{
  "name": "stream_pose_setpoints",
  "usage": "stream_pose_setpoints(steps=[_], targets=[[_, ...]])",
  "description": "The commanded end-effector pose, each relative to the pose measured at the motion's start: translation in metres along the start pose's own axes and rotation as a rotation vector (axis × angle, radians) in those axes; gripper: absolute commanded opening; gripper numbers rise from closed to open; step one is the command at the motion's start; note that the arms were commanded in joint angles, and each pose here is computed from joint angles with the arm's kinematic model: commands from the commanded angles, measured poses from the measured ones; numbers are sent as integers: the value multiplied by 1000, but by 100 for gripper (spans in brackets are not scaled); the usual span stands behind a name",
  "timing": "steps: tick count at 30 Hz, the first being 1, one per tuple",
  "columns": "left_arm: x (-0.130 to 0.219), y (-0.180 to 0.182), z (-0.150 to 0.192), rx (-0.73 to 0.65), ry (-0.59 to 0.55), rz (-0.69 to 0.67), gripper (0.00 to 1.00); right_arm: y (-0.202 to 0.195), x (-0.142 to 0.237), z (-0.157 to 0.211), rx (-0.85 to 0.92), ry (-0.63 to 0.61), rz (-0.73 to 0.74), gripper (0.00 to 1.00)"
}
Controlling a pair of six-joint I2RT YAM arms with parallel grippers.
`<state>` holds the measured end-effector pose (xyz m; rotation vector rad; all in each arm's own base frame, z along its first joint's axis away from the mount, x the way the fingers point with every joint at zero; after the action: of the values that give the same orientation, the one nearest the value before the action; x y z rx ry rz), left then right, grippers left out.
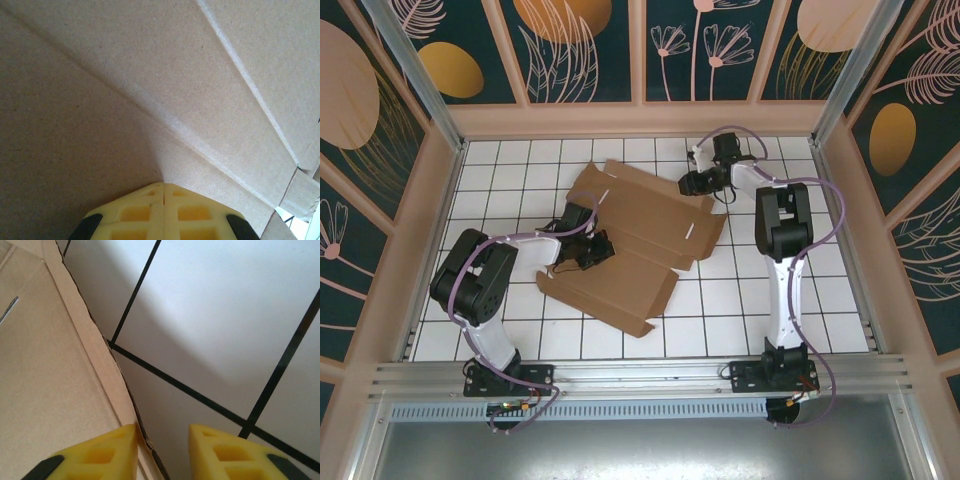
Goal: Fold the paper box
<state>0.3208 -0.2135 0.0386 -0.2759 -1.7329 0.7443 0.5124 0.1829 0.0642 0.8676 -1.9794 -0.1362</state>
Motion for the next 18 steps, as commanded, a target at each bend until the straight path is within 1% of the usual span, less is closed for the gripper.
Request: stream_pose_setpoints(steps=[1, 6, 7, 9, 11, 13, 14, 15, 18], targets=[[-3, 21, 8, 40, 20, -69, 0, 31, 9, -3, 108, -3, 56, 26], [-4, 20, 9, 51, 22, -53, 0, 46, 17, -7, 232, -31, 146, 18], [-4, 20, 9, 53, 21, -50, 0, 48, 17, -8, 261, -38, 172, 13], [-1, 18, 8, 52, 16, -47, 0, 49, 21, -10, 318, -53, 233, 7], [5, 11, 4, 46, -2, -34, 0, 49, 27, -13, 387, -74, 318, 7], [14, 2, -2, 38, -27, -18, 0, 51, 36, -18, 479, -113, 412, 5], [21, -4, -7, 34, -44, 0, 2, 52, 42, -20, 523, -137, 472, 1], [28, -11, -11, 32, -59, 17, 4, 55, 49, -24, 564, -170, 521, 0], [45, -27, -25, 27, -100, 51, 11, 63, 71, -37, 636, -253, 625, 0]])
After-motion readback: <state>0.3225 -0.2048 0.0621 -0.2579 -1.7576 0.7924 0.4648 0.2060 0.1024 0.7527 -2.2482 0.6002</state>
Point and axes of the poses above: each hand's point on the last joint's axis, 136 mm out from that joint toward the fingers, its own x axis back along the fingers, its own y axis along the line the jaws close on, z = x × y, the point moved 3 cm from there along x, back along the fingers
